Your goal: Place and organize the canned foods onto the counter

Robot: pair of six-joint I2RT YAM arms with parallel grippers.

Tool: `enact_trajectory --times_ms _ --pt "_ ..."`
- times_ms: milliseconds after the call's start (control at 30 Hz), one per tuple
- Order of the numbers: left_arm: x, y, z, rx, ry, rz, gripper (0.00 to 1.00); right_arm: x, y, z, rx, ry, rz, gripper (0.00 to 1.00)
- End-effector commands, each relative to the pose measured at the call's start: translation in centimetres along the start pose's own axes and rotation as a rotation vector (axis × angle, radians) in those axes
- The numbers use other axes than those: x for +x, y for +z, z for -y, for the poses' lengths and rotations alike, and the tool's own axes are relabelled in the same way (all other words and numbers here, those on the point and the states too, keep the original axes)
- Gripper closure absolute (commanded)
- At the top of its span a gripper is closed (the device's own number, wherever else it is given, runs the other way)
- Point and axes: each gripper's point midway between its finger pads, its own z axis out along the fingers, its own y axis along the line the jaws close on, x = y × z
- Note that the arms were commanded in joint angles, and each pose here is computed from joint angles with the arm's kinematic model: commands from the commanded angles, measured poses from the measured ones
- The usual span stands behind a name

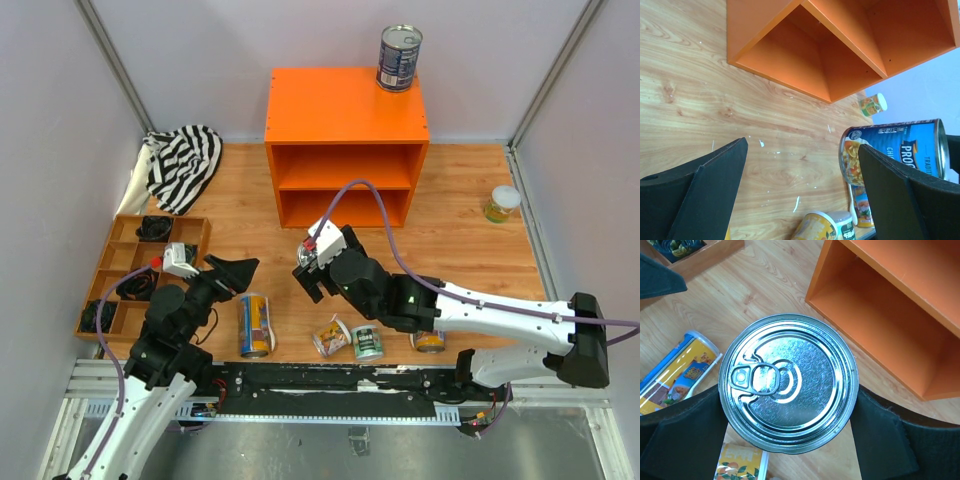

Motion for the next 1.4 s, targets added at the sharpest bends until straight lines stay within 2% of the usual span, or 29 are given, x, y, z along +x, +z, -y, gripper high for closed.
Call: enact_trajectory --times_ms 0,333,667,1033,1367 --pt "-0.5 0.2 0.5 0.016 -0.008 0.020 0.03 -10.1 -3.5 2.7 0.075 0.064 0.268 0.99" --pt "0.0 0.6 0.2 0.014 -0.019 0.009 0.04 -15.7 -6.8 5.0 0.127 -0.002 0.392 0.99" --pt "-0.1 0.8 0.3 0.013 -0.014 0.010 0.03 -21.6 -9.9 9.0 0.257 -0.041 0.492 0.99" --pt "-0.4 0.8 0.6 0.014 0.002 0.012 0.04 -23.0 -9.9 10.0 0.314 -0.075 0.516 0.99" --pt "-0.4 1.2 0.8 0.022 0.003 0.011 0.04 -24.9 -10.0 16.0 0.357 0.077 0.530 0.99"
